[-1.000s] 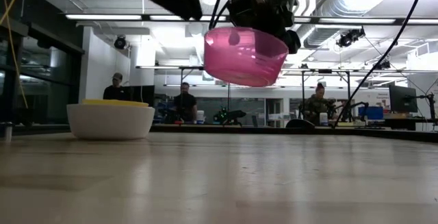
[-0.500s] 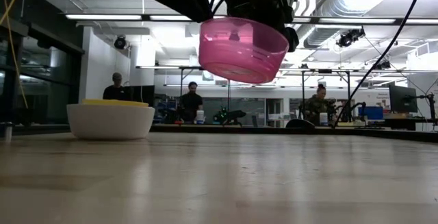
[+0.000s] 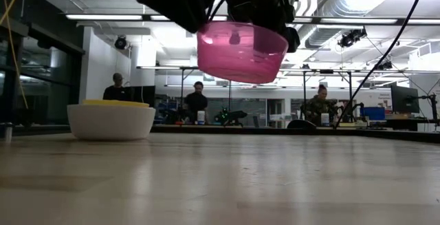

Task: Nest bowls inside each other
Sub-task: Stack the red bowl on the yellow bowl

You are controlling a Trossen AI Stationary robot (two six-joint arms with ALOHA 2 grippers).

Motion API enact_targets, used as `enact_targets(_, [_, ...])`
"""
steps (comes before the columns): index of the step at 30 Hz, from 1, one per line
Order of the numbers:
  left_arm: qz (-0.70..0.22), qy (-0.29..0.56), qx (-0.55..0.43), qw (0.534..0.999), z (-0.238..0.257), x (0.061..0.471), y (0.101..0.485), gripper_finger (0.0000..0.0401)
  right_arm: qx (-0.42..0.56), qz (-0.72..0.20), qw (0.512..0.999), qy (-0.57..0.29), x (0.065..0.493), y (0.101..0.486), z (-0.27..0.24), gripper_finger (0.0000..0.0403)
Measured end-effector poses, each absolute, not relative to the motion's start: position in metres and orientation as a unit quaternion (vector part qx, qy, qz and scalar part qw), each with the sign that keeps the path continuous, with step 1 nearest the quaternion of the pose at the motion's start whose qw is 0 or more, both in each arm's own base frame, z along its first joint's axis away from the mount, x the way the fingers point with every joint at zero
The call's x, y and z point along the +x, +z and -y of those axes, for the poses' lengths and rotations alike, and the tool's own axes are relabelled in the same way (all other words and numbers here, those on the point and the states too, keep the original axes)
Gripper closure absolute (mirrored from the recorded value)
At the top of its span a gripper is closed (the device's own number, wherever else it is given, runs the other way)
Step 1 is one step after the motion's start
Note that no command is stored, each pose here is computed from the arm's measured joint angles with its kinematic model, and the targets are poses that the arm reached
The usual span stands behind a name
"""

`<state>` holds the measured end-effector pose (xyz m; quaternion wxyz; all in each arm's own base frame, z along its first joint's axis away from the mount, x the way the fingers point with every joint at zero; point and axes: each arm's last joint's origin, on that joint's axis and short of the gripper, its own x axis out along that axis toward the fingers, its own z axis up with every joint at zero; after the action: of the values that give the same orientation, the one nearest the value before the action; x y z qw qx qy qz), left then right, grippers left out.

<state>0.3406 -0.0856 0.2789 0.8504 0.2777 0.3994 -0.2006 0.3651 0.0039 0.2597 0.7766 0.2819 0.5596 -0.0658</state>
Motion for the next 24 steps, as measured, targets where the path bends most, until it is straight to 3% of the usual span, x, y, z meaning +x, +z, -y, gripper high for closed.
enact_targets(8, [-0.408,-0.203,0.283,0.844,0.0864,0.3444,0.2714,0.0329,0.287,-0.555,0.779,-0.056,0.3665,0.2604,-0.0045,0.0399])
enact_targets(16, [-0.405,-0.205,0.285,0.844,0.0869,0.3448,0.2720,0.0392,0.288,-0.550,0.782,-0.053,0.3677,0.2607,-0.0044,0.0399])
enact_targets(24, [-0.407,-0.207,0.289,0.842,0.0868,0.3443,0.2716,0.0398,0.290,-0.550,0.782,-0.050,0.3679,0.2609,-0.0046,0.0399])
